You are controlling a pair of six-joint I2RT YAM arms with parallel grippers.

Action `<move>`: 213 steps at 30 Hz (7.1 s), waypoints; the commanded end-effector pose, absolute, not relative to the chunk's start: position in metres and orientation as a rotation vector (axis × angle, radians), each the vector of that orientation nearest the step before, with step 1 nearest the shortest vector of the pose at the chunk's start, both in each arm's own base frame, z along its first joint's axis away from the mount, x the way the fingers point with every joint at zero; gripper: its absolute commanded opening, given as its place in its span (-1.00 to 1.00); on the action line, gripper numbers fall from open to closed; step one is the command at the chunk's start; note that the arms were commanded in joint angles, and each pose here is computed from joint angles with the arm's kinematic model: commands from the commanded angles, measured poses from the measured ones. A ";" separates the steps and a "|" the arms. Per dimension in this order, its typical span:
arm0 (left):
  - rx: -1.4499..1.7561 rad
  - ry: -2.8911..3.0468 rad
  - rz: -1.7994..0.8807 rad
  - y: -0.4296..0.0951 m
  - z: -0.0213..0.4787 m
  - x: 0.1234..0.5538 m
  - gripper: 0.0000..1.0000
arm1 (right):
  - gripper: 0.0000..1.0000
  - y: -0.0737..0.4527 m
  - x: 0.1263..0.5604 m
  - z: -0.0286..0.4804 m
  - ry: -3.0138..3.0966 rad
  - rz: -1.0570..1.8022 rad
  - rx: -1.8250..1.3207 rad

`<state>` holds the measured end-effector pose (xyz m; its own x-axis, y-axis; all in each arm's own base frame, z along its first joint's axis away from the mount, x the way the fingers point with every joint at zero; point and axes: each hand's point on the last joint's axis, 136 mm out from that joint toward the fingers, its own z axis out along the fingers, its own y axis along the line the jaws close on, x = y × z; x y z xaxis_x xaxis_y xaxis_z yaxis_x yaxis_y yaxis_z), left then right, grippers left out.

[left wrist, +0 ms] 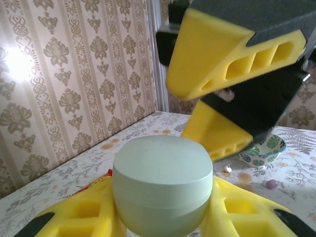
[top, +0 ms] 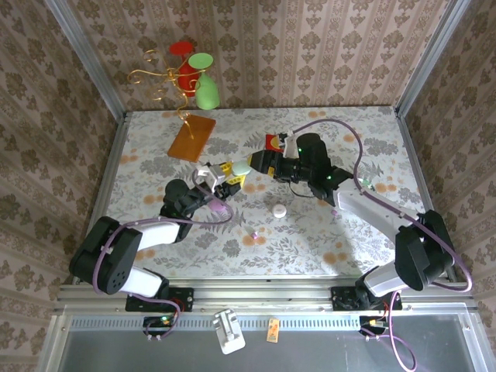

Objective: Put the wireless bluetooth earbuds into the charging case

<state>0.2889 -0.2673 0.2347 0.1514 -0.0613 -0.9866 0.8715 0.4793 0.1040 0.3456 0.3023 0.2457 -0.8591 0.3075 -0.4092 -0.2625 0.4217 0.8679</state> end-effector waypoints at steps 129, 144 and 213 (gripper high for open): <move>0.238 1.765 -0.647 -0.119 0.207 0.287 1.00 | -0.35 0.355 0.310 0.140 2.043 0.717 -1.416; 1.004 1.240 -0.883 -0.241 0.255 0.194 1.00 | -0.44 0.288 0.229 0.263 1.877 0.719 -1.540; 1.227 1.067 -1.248 -0.288 0.290 0.159 -0.28 | -0.58 0.307 0.210 0.284 1.716 0.890 -1.609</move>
<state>0.1659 -0.2857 0.2747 0.0162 -0.0568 -0.9983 0.9995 -0.0249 0.0177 0.2160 0.3083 0.2808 -0.0702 -0.5844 -0.8084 -0.9975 0.0439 0.0549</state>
